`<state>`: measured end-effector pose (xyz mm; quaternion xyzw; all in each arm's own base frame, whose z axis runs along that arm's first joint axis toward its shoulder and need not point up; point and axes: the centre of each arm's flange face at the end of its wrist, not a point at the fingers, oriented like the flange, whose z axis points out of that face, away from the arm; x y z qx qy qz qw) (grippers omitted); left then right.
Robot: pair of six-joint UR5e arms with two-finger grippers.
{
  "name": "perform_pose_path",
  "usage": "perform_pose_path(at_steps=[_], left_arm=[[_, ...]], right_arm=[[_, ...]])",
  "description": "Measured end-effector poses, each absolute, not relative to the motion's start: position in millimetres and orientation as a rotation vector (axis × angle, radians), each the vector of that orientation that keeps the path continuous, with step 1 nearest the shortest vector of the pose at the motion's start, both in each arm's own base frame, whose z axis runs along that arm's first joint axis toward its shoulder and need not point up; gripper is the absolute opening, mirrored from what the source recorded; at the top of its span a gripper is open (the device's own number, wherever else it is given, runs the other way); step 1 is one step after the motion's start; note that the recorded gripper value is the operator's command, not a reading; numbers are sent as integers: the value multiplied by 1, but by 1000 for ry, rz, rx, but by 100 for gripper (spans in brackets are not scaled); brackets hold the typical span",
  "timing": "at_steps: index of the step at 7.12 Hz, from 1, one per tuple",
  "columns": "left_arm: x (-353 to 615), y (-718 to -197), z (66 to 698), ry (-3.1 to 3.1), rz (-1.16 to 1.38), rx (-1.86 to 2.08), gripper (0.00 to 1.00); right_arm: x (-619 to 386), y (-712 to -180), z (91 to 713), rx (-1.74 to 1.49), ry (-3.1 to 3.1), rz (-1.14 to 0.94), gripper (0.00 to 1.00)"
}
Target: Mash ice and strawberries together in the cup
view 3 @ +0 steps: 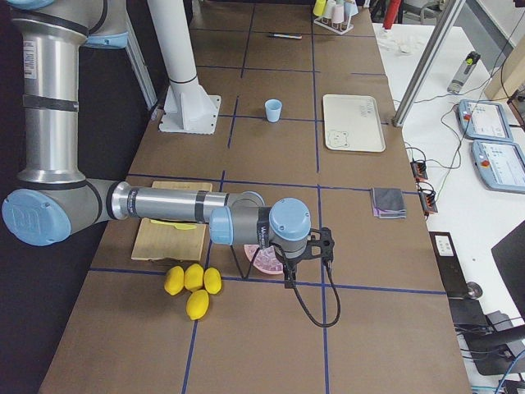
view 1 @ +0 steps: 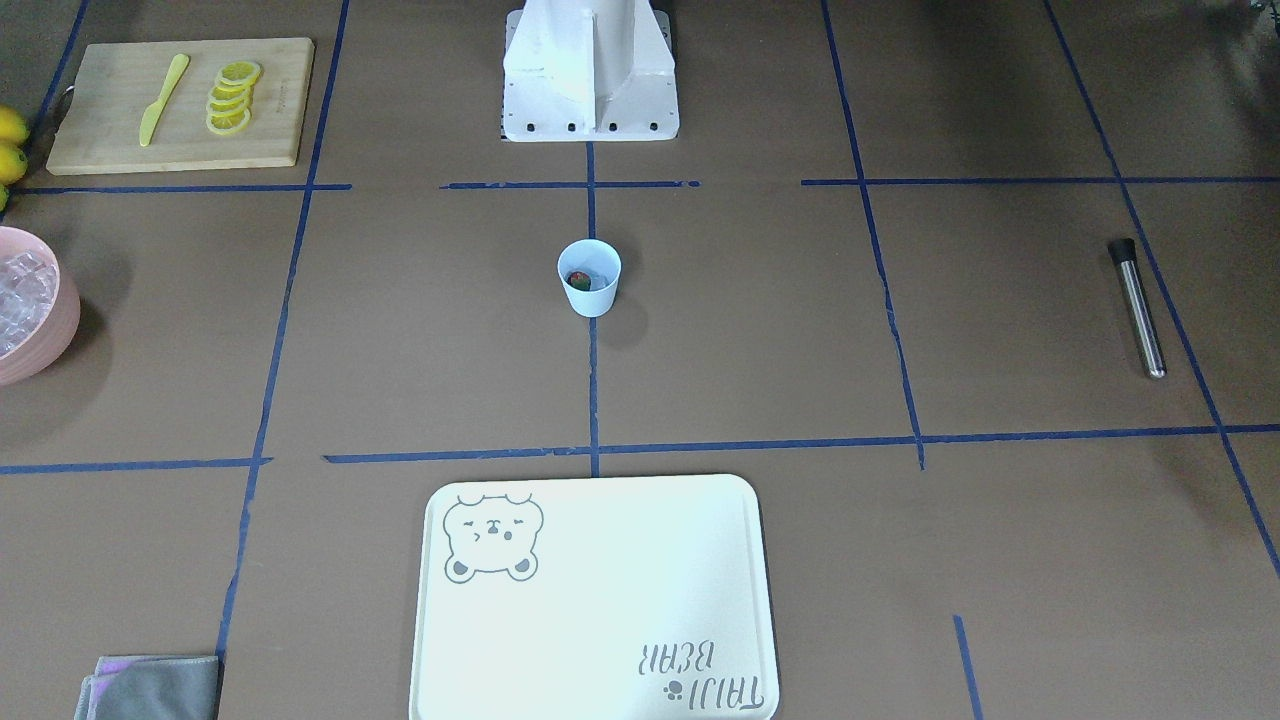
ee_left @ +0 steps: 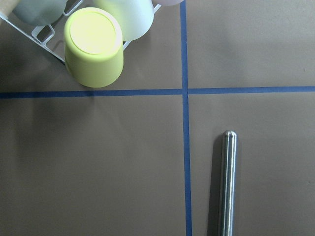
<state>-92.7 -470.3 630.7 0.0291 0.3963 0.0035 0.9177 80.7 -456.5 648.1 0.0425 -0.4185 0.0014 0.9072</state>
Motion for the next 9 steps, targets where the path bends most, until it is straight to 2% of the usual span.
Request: perform_pose_path(at_steps=[9], left_arm=[[-93, -467, 636, 816, 3, 51, 100]], right_arm=[[86, -453, 648, 96, -868, 8, 99]])
